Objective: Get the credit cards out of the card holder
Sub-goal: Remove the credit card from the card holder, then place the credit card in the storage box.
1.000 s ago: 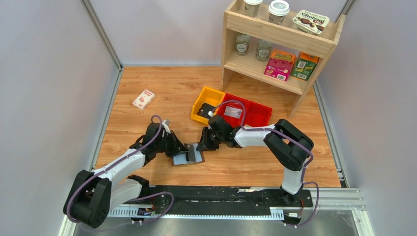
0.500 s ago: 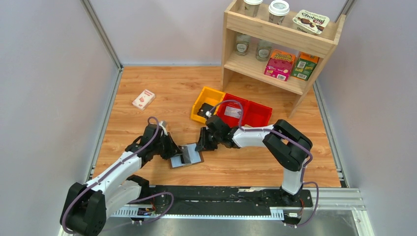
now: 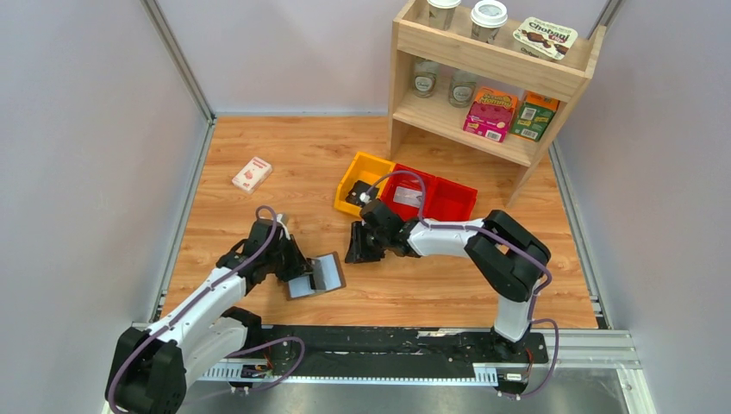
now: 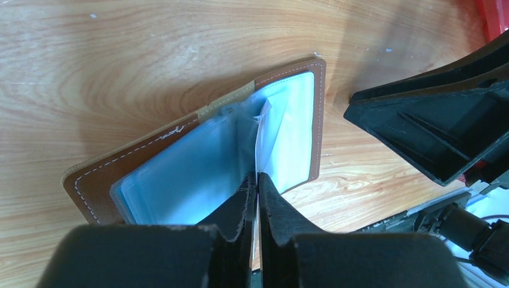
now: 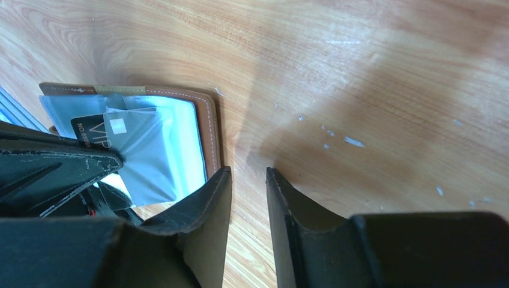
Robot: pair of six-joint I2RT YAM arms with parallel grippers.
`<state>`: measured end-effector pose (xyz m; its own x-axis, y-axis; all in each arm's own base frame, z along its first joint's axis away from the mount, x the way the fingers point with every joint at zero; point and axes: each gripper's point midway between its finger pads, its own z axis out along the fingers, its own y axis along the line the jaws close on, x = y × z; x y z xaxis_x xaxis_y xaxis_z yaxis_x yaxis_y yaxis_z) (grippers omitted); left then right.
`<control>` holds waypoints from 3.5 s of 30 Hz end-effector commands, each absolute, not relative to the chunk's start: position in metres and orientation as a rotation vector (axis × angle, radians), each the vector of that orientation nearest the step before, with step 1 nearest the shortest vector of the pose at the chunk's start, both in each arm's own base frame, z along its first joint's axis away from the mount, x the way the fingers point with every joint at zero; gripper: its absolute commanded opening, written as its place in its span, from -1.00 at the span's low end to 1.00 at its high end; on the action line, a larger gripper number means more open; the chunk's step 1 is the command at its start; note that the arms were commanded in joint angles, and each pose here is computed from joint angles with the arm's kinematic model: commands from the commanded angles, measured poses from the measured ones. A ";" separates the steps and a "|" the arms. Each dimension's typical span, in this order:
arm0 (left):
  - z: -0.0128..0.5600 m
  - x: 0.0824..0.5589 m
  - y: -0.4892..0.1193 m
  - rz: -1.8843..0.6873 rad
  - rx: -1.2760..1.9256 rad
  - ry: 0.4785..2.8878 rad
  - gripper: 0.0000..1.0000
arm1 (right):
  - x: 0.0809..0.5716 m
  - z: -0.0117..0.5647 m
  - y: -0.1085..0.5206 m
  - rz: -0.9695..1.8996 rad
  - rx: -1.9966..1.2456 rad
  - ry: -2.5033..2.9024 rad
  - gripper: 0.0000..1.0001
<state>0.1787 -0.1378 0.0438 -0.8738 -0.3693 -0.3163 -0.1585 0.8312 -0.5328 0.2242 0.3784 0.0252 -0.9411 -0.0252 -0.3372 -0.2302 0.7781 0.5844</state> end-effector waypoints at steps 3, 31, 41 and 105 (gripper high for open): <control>0.048 0.188 -0.148 -0.784 -0.356 2.555 -0.75 | 0.222 0.058 0.388 0.987 -0.294 2.568 -0.26; 0.048 0.198 -0.161 -0.939 -0.486 2.450 -0.49 | 0.205 -0.002 0.401 1.042 -0.274 2.725 -0.67; 0.052 0.197 -0.154 -0.902 -0.516 2.444 -0.98 | 0.212 -0.003 0.378 0.895 -0.253 2.740 -0.68; 0.291 0.256 -0.171 -1.573 -0.737 1.453 -1.00 | 0.238 0.309 0.411 1.675 -0.011 1.660 -0.63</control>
